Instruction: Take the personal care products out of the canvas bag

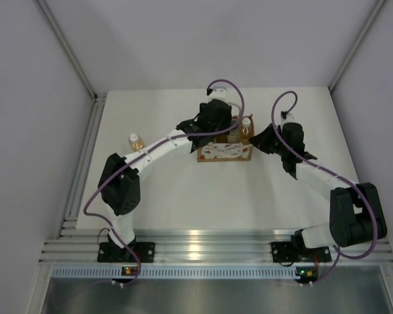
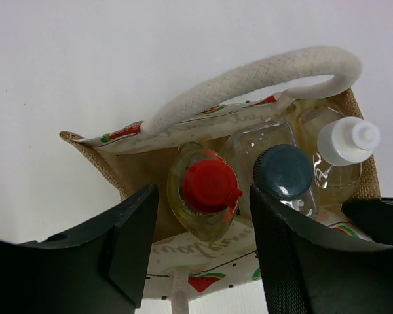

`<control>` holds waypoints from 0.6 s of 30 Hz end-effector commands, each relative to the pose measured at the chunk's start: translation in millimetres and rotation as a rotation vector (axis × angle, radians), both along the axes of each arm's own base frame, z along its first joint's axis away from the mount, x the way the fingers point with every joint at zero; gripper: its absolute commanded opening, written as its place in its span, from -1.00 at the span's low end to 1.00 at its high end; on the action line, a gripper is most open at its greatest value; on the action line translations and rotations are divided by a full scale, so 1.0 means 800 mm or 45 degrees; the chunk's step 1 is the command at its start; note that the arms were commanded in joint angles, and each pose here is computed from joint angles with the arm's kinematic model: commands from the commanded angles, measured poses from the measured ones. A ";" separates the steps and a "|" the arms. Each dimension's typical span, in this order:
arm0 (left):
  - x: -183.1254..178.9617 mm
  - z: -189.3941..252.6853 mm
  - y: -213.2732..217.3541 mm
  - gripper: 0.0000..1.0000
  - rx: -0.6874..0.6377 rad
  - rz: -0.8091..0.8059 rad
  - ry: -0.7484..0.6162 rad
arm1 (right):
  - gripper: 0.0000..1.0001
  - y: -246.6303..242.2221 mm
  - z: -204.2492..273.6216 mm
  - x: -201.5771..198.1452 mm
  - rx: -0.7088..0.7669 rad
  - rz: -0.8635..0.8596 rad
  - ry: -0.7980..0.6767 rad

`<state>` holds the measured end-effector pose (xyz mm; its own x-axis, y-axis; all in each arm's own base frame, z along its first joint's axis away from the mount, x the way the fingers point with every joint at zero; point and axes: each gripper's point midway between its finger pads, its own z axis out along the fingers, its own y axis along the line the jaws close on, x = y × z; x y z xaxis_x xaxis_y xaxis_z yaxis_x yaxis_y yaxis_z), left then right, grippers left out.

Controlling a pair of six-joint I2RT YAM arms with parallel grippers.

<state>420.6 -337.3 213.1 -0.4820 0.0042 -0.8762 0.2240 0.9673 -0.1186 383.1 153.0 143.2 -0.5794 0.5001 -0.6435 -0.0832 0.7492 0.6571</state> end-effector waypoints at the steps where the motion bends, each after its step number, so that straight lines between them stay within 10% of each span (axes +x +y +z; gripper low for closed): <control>1: 0.014 0.024 -0.003 0.25 -0.023 0.045 -0.073 | -0.87 -0.007 -0.018 -0.013 -0.036 0.009 0.063; 12: 0.024 0.020 -0.008 -0.20 -0.001 0.052 -0.085 | -0.87 -0.006 -0.018 -0.013 -0.034 0.017 0.063; 18: 0.017 0.026 -0.011 -0.95 -0.025 0.035 -0.082 | -0.87 -0.004 -0.019 -0.014 -0.025 0.025 0.068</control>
<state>431.3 -339.6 203.3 -0.4733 0.0303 -0.8804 0.2001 0.9770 -0.0740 382.8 153.6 143.4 -0.5813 0.4987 -0.6429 -0.0863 0.7479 0.6582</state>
